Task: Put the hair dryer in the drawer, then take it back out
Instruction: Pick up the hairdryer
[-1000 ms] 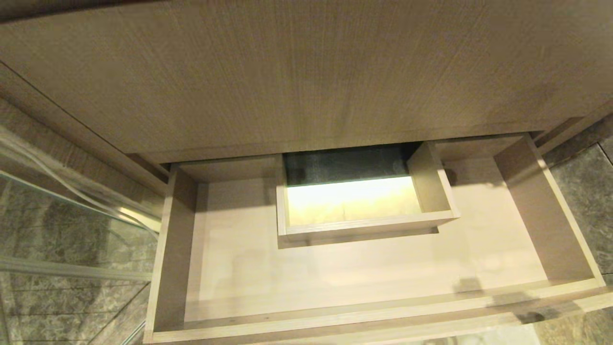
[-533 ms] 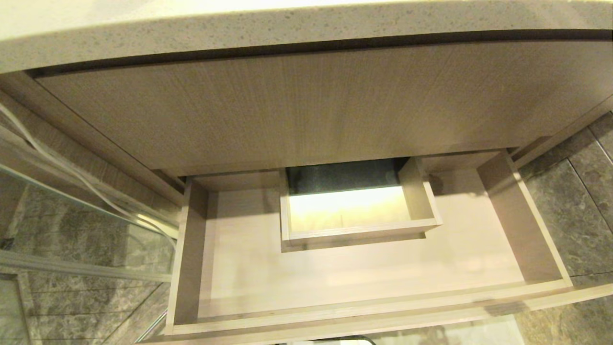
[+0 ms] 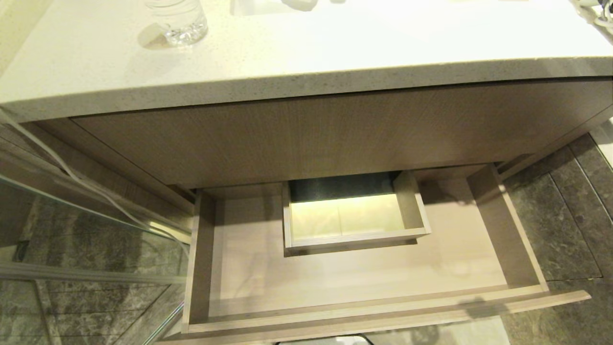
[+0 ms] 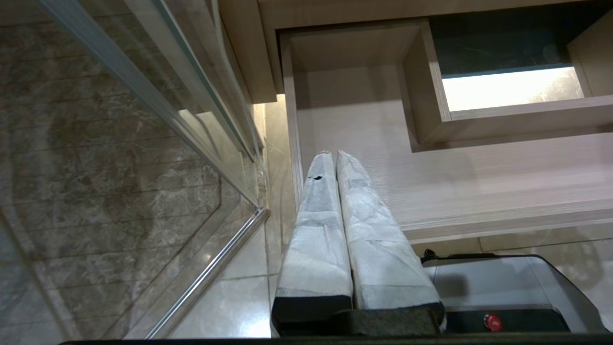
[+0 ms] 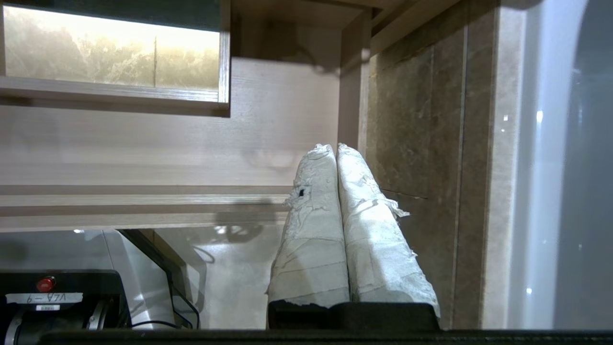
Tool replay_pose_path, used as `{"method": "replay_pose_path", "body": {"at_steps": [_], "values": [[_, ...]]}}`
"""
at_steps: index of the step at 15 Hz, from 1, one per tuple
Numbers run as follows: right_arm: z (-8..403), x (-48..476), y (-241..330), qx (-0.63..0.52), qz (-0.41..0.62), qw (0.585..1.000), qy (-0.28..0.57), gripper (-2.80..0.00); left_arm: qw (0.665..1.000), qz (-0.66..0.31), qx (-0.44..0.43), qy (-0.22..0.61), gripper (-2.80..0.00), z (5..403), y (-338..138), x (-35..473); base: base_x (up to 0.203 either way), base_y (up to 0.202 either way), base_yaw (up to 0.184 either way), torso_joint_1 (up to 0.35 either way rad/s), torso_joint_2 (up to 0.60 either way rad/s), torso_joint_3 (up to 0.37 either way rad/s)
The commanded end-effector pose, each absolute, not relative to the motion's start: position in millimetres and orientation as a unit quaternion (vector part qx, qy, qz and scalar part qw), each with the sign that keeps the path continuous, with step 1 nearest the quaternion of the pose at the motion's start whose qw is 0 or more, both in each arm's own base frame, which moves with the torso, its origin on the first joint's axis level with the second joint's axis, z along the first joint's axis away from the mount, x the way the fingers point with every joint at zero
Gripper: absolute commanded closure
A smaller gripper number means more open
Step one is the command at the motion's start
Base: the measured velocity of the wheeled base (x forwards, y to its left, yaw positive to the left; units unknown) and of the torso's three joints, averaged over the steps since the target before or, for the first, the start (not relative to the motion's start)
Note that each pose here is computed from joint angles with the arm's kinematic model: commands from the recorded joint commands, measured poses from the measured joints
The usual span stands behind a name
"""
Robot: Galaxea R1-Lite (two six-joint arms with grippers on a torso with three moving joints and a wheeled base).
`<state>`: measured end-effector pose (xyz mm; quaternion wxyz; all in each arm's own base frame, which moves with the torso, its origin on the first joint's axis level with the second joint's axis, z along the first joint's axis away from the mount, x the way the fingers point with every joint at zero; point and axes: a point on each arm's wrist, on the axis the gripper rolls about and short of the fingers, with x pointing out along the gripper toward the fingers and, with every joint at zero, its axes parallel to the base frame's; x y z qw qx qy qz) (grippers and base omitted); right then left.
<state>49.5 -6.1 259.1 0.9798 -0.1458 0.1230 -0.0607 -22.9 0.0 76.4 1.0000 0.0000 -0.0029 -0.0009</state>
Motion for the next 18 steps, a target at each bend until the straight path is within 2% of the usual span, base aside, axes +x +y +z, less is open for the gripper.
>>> {"method": "replay_pose_path", "body": {"at_steps": [1,9,13,18], "values": [[260,49,-6,-0.148,-0.061,0.980,0.120,0.00,1.000,-0.001,0.000,-0.003,0.00,76,0,-23,0.000,0.000,0.000,0.304,-0.57,-0.275],[262,51,-6,-0.147,-0.062,0.979,0.125,0.00,1.000,-0.001,0.000,-0.003,0.00,76,0,-23,0.000,0.000,0.000,0.280,-0.54,-0.257],[266,51,-6,-0.152,-0.063,0.980,0.111,0.00,1.000,-0.001,0.000,-0.003,0.00,76,0,-23,0.000,0.000,0.000,0.027,-0.02,-0.009],[271,50,-6,-0.155,-0.064,0.981,0.099,0.00,1.000,-0.001,0.000,-0.003,0.00,76,0,-23,0.000,0.000,0.000,0.231,-0.01,0.219]]}}
